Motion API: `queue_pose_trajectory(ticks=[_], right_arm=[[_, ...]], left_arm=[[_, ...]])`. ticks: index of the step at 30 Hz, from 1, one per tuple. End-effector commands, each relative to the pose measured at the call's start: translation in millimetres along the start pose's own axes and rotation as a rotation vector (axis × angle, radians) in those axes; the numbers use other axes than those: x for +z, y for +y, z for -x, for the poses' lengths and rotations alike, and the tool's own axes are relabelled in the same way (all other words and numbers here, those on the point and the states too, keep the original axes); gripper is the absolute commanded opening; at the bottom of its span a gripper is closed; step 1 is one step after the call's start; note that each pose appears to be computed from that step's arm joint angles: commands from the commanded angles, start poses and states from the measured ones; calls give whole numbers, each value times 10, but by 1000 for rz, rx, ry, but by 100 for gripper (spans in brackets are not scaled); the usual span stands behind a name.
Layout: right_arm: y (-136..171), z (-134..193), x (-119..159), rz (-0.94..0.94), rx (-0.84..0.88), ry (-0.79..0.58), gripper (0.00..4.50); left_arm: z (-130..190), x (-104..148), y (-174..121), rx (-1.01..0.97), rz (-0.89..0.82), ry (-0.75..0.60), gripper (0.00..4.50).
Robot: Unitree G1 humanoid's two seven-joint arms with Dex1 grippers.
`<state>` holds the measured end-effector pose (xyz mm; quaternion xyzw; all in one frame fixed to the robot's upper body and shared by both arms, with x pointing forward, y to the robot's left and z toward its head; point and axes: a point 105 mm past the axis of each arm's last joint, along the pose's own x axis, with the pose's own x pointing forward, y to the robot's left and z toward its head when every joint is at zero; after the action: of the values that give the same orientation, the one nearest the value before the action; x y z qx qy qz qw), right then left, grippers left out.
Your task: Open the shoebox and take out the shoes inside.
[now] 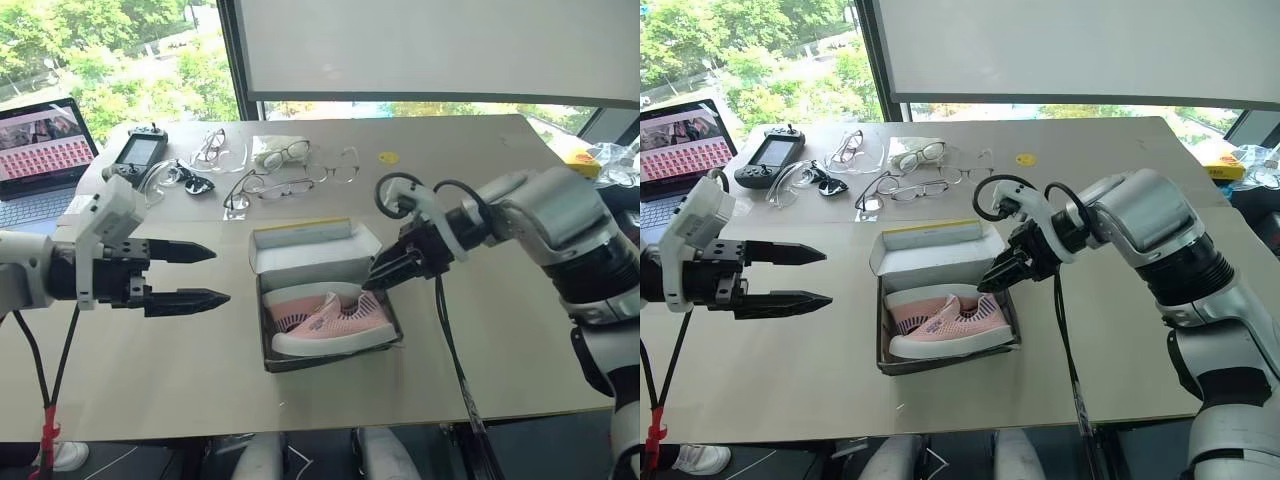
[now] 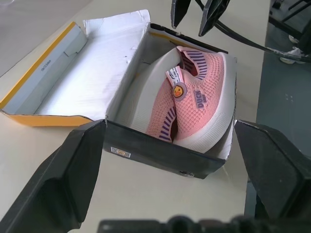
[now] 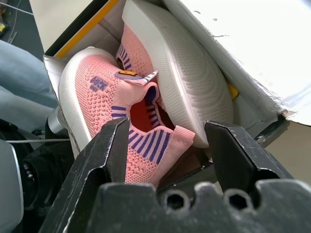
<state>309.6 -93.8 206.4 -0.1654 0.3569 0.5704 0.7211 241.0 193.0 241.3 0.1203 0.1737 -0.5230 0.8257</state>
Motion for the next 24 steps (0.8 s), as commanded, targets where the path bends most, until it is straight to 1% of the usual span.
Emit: queue_pose_trajectory(ticks=[1,5,9,21,23,24], right_arm=[[38,-39,-24,50,7,33,298],[8,-95,-55,59,2,56,298],[40,-134,-33,124,15,71,298],[32,-177,-132,118,61,122,298],[0,-175,-121,117,53,118,298],[-64,-145,-68,113,25,102,298]], left_arm=[[2,74,-21,5,-52,-15,450],[-7,75,-31,1,-49,-18,450],[-22,-54,-38,9,-45,59,450],[-42,-34,-86,6,-37,43,450],[-45,-31,-93,4,-34,39,450],[-47,-35,-98,4,-32,38,450]])
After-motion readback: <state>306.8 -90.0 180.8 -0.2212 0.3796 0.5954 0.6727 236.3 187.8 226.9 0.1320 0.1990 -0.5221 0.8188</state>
